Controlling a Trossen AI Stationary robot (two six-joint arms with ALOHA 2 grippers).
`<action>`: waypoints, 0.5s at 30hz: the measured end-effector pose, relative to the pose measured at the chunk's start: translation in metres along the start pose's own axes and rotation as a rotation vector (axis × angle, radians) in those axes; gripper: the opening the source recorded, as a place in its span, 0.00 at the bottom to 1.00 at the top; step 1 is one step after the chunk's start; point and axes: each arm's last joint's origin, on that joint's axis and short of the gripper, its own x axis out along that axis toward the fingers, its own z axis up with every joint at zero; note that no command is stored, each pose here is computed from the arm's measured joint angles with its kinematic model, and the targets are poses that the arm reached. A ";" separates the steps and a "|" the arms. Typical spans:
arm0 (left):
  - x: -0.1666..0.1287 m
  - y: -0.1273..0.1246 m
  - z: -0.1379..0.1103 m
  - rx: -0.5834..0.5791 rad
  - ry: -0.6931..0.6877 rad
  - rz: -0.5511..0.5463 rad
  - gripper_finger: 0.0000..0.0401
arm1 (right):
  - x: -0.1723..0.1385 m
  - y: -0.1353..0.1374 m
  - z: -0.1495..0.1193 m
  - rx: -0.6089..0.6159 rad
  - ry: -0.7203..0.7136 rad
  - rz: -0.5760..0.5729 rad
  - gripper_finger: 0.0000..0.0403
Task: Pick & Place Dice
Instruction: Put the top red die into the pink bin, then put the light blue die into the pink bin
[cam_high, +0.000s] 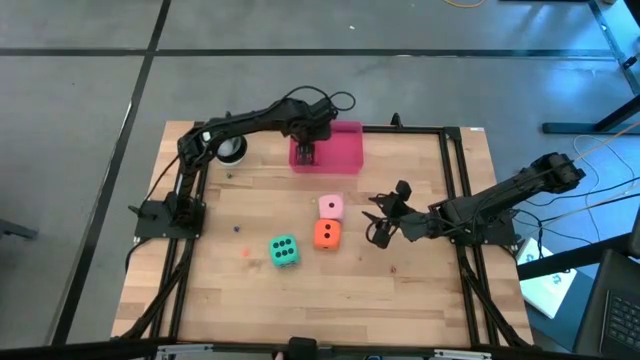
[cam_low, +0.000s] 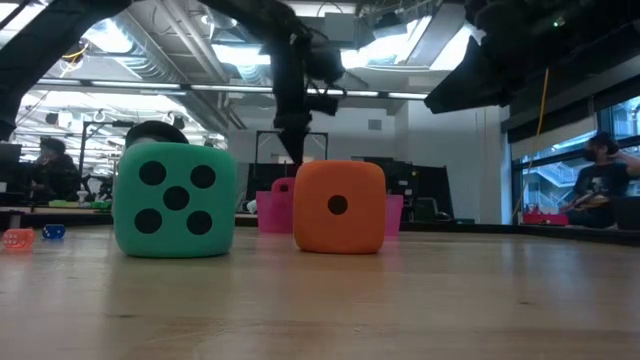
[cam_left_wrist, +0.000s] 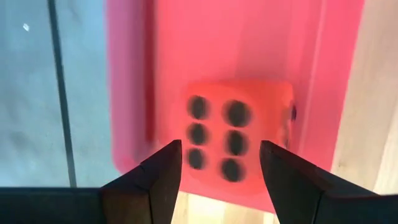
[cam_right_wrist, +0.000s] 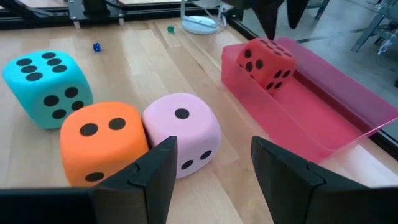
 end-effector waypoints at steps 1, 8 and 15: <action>-0.005 0.001 0.002 -0.004 -0.019 0.003 0.52 | 0.000 0.000 0.000 0.001 -0.002 -0.005 0.51; -0.032 0.003 0.013 -0.022 -0.079 -0.002 0.52 | 0.000 0.000 0.000 0.005 -0.004 -0.012 0.51; -0.055 0.001 0.012 -0.072 -0.040 -0.031 0.52 | 0.000 0.000 0.000 0.007 -0.006 -0.011 0.51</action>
